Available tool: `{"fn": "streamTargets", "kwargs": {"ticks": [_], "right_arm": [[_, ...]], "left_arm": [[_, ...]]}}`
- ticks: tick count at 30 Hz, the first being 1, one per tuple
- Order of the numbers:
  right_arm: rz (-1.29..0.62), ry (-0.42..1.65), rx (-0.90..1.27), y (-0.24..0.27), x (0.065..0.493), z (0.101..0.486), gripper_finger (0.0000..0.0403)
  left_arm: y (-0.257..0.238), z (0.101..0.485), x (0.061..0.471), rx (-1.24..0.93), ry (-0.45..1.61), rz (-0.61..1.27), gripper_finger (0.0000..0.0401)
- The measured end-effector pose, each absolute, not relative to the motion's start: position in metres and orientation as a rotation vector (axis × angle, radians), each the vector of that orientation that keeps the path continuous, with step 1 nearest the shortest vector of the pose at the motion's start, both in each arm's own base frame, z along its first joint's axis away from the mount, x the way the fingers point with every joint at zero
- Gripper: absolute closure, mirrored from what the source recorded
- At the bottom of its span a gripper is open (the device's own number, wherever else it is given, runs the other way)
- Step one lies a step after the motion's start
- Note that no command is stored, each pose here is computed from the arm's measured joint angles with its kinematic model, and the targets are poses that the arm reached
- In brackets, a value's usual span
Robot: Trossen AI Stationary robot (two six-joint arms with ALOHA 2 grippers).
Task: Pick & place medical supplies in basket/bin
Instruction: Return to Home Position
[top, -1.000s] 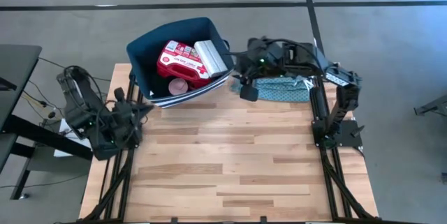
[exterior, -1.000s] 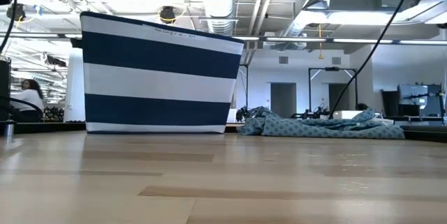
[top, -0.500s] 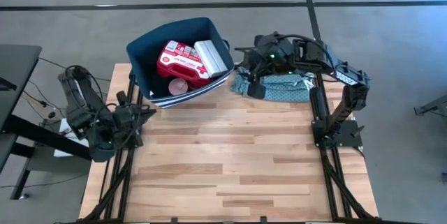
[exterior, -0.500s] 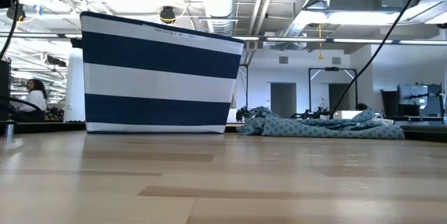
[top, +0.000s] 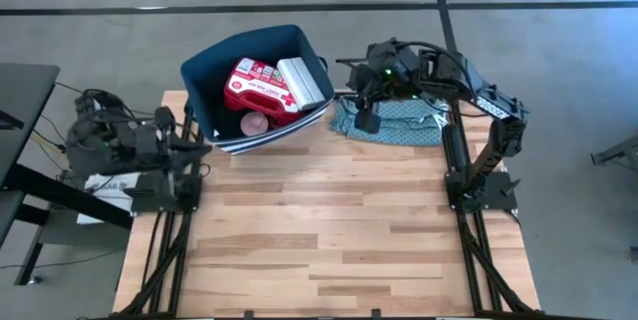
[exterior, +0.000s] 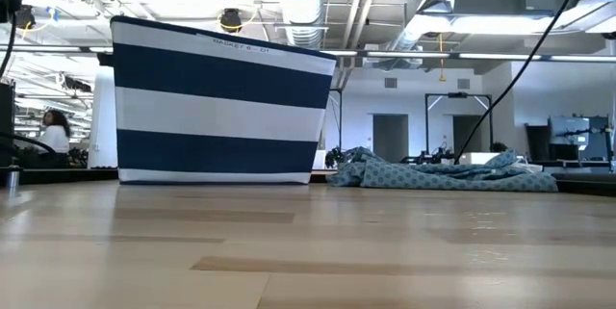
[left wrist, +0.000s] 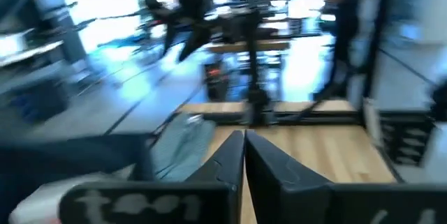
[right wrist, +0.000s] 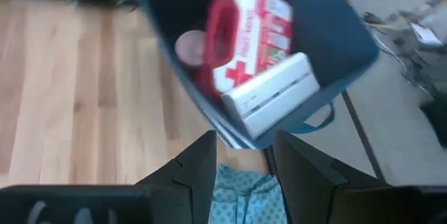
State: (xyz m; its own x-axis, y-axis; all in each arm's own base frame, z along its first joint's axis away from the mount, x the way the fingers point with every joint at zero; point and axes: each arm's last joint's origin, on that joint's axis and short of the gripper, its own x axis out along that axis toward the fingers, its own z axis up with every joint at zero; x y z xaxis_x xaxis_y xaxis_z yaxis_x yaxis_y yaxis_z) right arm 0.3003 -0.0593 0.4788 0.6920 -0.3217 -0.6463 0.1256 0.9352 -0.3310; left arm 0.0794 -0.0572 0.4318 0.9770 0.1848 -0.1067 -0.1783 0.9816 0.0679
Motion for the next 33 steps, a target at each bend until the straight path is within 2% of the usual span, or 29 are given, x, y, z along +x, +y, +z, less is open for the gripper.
{"fn": "streamTargets", "kwargs": {"ticks": [5,9,13,17,20,23,26,33], "right_arm": [[-0.024,0.845,-0.326,-0.048,0.291,0.474,0.0264],[0.119,0.858,-0.281,-0.039,0.275,0.477,0.0266],[0.156,0.783,-0.281,-0.035,0.252,0.492,0.0266],[0.185,0.686,-0.268,-0.032,0.223,0.510,0.0267],[0.307,0.576,-0.255,-0.029,0.209,0.516,0.0268],[0.494,0.506,-0.270,-0.025,0.202,0.506,0.0268],[0.574,0.498,-0.228,-0.026,0.200,0.482,0.0271],[0.450,0.405,-0.198,-0.036,0.186,0.425,0.0279]], "left_arm": [[-0.070,0.412,0.093,0.229,0.174,-0.024,0.0397],[-0.072,0.402,0.105,0.317,0.171,-0.077,0.0397],[-0.059,0.406,0.103,0.304,0.135,-0.118,0.0397],[-0.040,0.414,0.086,0.246,0.058,-0.159,0.0397],[-0.028,0.415,0.072,0.220,-0.003,-0.147,0.0397],[-0.030,0.401,0.074,0.246,-0.072,-0.215,0.0397],[-0.036,0.375,0.085,0.309,-0.046,-0.275,0.0397],[-0.034,0.335,0.103,0.261,0.030,-0.183,0.0397]]}}
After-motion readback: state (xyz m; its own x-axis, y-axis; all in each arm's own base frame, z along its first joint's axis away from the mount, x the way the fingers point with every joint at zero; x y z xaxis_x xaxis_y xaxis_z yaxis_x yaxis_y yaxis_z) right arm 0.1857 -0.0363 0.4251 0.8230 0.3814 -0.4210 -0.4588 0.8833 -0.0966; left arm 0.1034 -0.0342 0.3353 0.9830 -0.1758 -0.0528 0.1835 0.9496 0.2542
